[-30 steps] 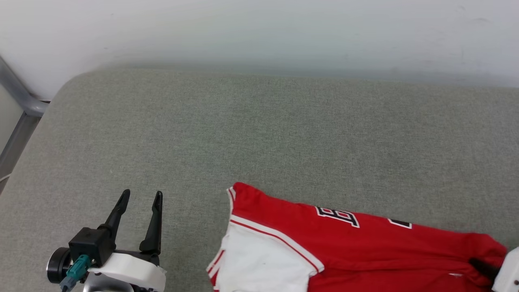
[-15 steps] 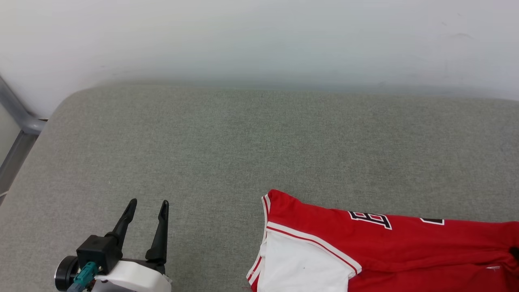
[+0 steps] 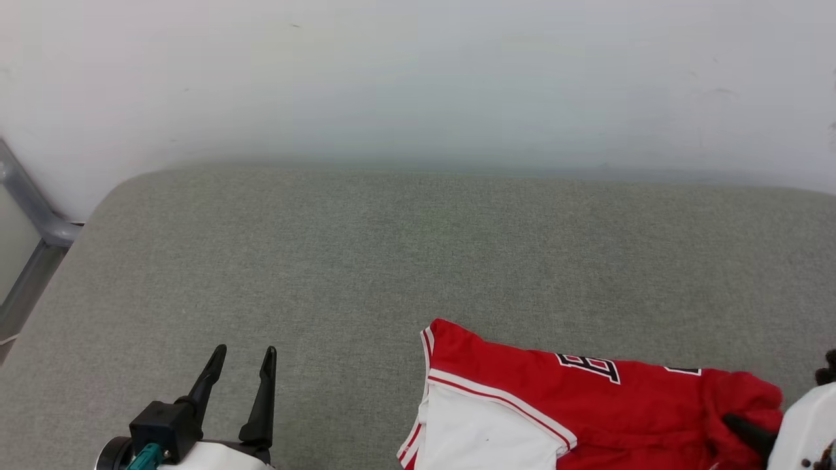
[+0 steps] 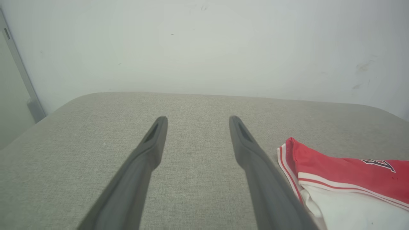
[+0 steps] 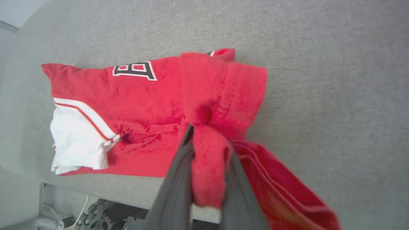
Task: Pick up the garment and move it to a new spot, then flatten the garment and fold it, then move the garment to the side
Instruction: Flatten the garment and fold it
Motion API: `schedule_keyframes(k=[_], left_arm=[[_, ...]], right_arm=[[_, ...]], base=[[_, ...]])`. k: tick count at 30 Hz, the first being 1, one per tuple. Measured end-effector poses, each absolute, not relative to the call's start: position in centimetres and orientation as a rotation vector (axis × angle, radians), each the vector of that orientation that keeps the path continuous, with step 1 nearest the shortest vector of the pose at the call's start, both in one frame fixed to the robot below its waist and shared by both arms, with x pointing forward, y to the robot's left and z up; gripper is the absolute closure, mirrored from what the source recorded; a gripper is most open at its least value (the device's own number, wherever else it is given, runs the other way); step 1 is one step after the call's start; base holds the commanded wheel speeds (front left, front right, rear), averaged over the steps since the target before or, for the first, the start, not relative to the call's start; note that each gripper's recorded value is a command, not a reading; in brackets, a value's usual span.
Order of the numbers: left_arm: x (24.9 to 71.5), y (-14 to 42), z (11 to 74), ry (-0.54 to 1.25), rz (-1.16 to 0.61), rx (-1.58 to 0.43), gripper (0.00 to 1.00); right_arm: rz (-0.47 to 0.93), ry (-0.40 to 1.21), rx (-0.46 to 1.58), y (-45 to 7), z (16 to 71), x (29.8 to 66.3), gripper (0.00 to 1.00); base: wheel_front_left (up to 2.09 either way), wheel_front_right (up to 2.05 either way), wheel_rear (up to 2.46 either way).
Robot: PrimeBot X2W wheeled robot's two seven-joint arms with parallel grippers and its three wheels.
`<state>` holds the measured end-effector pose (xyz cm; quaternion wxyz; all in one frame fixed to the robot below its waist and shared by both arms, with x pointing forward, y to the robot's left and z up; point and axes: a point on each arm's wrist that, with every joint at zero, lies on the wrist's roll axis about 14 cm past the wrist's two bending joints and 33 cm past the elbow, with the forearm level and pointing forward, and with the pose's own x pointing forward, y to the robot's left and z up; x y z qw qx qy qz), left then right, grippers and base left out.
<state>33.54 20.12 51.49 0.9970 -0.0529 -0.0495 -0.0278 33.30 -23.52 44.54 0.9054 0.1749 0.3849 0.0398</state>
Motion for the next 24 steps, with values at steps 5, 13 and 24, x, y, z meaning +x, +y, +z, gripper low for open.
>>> schedule_keyframes(k=[5,13,24], left_arm=[[33.2,20.7,51.6,-0.107,-0.035,-0.108,0.00],[32.6,21.5,51.4,-0.103,-0.008,-0.114,0.00],[31.4,23.2,51.1,-0.098,0.045,-0.107,0.00]], right_arm=[[0.244,0.799,0.436,-17.4,45.9,32.9,1.00],[0.459,0.805,0.536,-10.4,47.3,32.7,1.00],[0.631,0.789,0.684,-2.6,46.3,33.4,1.00]], base=[[0.00,0.00,0.00],[0.00,0.00,0.00],[0.00,0.00,0.00]])
